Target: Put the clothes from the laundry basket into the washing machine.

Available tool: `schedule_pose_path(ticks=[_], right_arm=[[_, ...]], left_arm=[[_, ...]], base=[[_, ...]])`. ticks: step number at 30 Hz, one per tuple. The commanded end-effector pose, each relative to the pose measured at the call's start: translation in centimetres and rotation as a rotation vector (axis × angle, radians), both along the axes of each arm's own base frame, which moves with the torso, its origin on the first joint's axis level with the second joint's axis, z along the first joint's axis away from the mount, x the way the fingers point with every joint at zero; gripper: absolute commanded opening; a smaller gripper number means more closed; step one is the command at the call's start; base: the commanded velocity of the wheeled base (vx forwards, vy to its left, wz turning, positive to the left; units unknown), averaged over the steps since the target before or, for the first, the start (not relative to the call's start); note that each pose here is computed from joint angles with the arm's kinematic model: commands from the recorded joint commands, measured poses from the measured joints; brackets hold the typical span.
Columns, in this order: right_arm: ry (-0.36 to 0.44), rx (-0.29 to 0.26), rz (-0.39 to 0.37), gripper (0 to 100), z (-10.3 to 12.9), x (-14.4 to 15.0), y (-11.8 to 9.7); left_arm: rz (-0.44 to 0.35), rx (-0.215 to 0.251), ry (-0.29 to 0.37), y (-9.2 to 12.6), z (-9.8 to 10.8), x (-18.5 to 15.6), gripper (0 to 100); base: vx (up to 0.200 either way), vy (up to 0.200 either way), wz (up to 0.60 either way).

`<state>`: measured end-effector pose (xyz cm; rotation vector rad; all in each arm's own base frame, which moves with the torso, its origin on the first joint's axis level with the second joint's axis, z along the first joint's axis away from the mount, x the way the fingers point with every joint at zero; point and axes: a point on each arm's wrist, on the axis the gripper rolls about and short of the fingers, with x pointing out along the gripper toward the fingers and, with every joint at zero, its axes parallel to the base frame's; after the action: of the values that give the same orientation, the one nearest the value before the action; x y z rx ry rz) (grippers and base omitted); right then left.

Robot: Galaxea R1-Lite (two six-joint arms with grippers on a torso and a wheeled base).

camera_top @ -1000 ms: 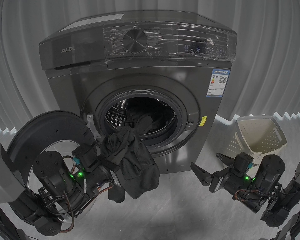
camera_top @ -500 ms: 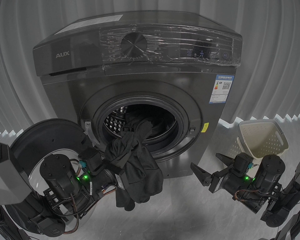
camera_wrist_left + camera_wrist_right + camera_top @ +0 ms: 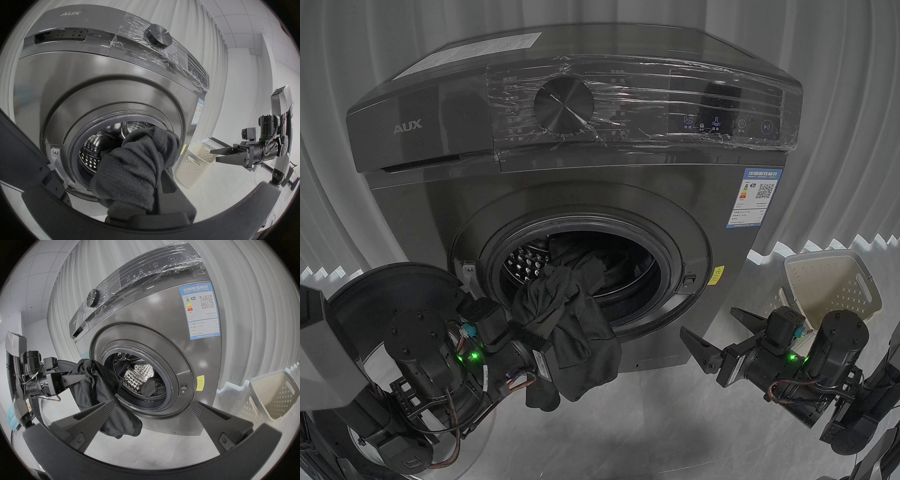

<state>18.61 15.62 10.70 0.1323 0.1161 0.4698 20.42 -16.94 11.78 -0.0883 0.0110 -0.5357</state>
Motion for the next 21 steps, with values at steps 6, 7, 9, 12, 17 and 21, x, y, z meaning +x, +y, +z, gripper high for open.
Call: schedule_pose_path(ticks=[6, 7, 9, 12, 17, 21], right_arm=[[0.002, -0.001, 0.002, 100, -0.1, 0.0, 0.0], [0.001, 0.0, 0.002, 100, 0.0, 0.0, 0.0], [0.001, 0.0, 0.008, 100, 0.0, -0.1, 0.1], [0.0, 0.002, 0.01, 100, 0.0, -0.2, 0.2], [-0.007, 0.008, 0.019, 100, 0.2, -0.4, 0.3], [-0.005, 0.007, 0.019, 100, 0.2, -0.4, 0.4]], left_arm=[[-0.009, -0.002, 0.002, -0.2, 0.0, -0.2, 0], [-0.009, -0.002, 0.002, -0.2, 0.0, -0.2, 0], [-0.008, -0.007, 0.003, -0.2, 0.0, -0.1, 0], [0.003, -0.008, 0.002, 0.0, 0.0, 0.1, 0], [0.002, 0.004, 0.025, 0.0, -0.7, 0.8, 0], [-0.004, 0.034, 0.064, 0.1, -2.3, 2.4, 0]], base=[[0.0, 0.0, 0.0], [0.0, 0.0, 0.0], [0.0, 0.0, 0.0], [0.0, 0.0, 0.0], [0.0, 0.0, 0.0], [0.0, 0.0, 0.0]])
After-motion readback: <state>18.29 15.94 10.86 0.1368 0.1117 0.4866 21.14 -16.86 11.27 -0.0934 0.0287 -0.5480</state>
